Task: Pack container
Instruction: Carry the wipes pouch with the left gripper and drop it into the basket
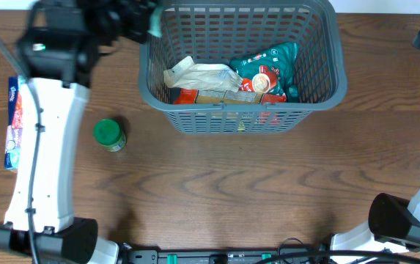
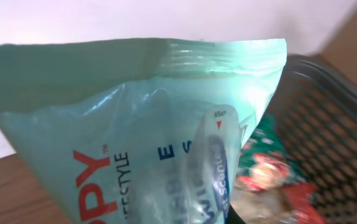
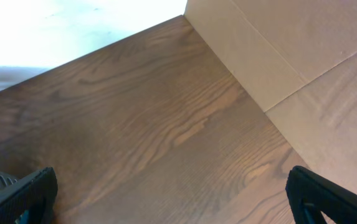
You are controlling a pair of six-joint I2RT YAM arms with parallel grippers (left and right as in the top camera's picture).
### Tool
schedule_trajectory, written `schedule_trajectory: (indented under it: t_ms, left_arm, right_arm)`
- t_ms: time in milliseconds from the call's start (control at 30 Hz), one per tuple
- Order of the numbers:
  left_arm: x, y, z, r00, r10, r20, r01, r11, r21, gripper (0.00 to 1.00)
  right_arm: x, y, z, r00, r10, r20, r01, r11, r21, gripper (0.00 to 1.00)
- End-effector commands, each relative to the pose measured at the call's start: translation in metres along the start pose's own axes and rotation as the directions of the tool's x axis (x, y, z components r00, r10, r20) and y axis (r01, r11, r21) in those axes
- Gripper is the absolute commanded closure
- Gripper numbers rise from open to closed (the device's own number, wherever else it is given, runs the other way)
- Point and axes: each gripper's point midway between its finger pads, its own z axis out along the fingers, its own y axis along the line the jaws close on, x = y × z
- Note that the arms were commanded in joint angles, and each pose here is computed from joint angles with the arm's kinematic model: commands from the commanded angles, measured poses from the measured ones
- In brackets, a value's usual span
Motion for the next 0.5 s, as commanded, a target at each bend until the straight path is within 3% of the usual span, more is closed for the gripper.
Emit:
schedule_trajectory:
  t_ms: [0,167,467]
  left_arm:
    - [0.004,-0.033,0.018,0.999,0.036,-0.019,-0.034,0.996,0.084,0.94]
    - [0.023,-0.067,0.045,0.995,0.06,-0.085,-0.046,0.986,0.16,0.94]
    - [0.09,-0.081,0.085,0.944,0.054,-0.326,-0.007,0.989,0.145,0.94]
  right_arm:
    - [0.0,-0.003,0.0,1.0,0.022,0.0,-0.022,1.0,0.007,0.01]
    - [0.0,-0.003,0.0,1.0,0.022,0.0,-0.022,1.0,0.007,0.01]
    - [0.0,-0.003,0.0,1.0,0.022,0.0,-0.022,1.0,0.007,0.01]
